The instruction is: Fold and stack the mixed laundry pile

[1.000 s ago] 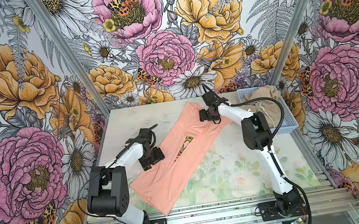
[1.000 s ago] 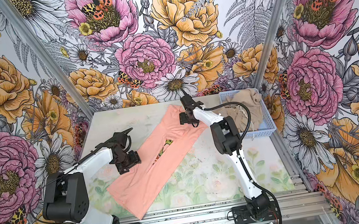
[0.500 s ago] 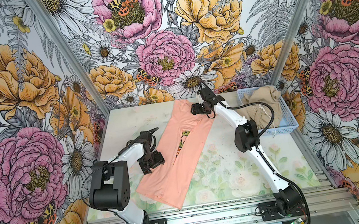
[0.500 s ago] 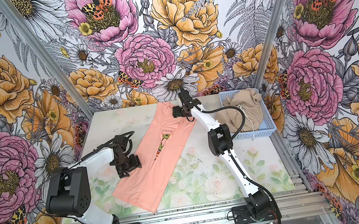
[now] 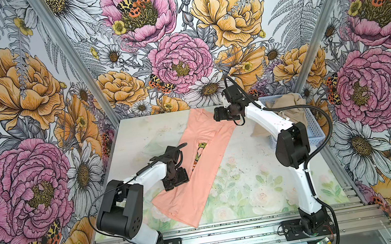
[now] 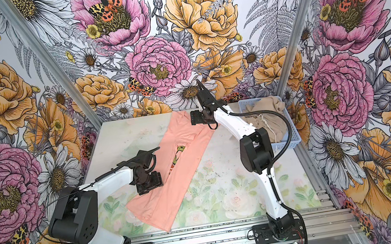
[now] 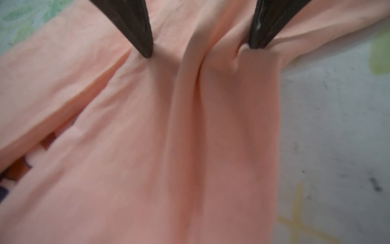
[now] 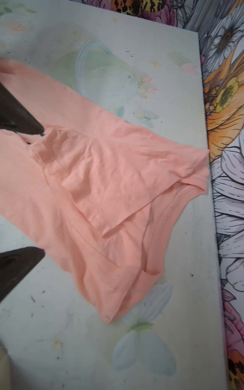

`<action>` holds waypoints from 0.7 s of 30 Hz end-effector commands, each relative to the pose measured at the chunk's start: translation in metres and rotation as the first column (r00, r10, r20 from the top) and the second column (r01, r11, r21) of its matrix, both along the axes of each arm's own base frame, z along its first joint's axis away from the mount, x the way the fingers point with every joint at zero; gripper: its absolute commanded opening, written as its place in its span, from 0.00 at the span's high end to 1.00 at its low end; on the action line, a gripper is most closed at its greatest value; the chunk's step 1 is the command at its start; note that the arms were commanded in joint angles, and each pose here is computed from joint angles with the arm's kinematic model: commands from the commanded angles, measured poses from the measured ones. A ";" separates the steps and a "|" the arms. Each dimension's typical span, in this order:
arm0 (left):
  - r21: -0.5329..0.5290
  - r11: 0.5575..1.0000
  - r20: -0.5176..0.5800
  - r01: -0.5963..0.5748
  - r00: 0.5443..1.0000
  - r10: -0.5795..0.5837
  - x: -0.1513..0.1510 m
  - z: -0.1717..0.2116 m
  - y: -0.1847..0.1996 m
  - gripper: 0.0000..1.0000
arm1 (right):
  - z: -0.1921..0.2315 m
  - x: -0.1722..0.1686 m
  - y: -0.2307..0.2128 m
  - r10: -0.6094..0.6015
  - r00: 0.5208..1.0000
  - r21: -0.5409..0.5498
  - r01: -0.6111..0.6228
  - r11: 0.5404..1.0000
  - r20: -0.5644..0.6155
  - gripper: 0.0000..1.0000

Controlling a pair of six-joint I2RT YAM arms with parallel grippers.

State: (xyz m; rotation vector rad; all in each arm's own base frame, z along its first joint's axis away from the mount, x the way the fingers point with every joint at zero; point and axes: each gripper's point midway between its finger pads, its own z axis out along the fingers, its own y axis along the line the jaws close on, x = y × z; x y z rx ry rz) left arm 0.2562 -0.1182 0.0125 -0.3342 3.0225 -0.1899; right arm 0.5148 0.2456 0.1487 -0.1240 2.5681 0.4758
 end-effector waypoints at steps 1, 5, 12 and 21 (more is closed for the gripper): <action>-0.153 0.988 -0.323 -0.022 0.946 -0.029 -0.090 -0.054 -0.038 0.27 | -0.046 -0.028 0.009 -0.012 0.997 -0.014 0.011 1.000 -0.078 0.15; -0.168 0.986 -0.328 -0.006 0.943 -0.050 -0.102 -0.058 -0.053 0.27 | -0.074 -0.038 0.009 -0.028 0.994 -0.016 0.027 1.000 -0.105 0.15; -0.200 0.980 -0.326 0.012 0.942 -0.078 -0.109 -0.055 -0.078 0.28 | -0.117 -0.043 0.009 -0.058 0.983 -0.052 0.050 0.997 -0.172 0.15; -0.265 0.964 -0.315 0.019 0.943 -0.105 -0.104 -0.046 -0.114 0.28 | -0.144 -0.016 -0.005 -0.092 0.977 -0.062 0.081 0.995 -0.190 0.15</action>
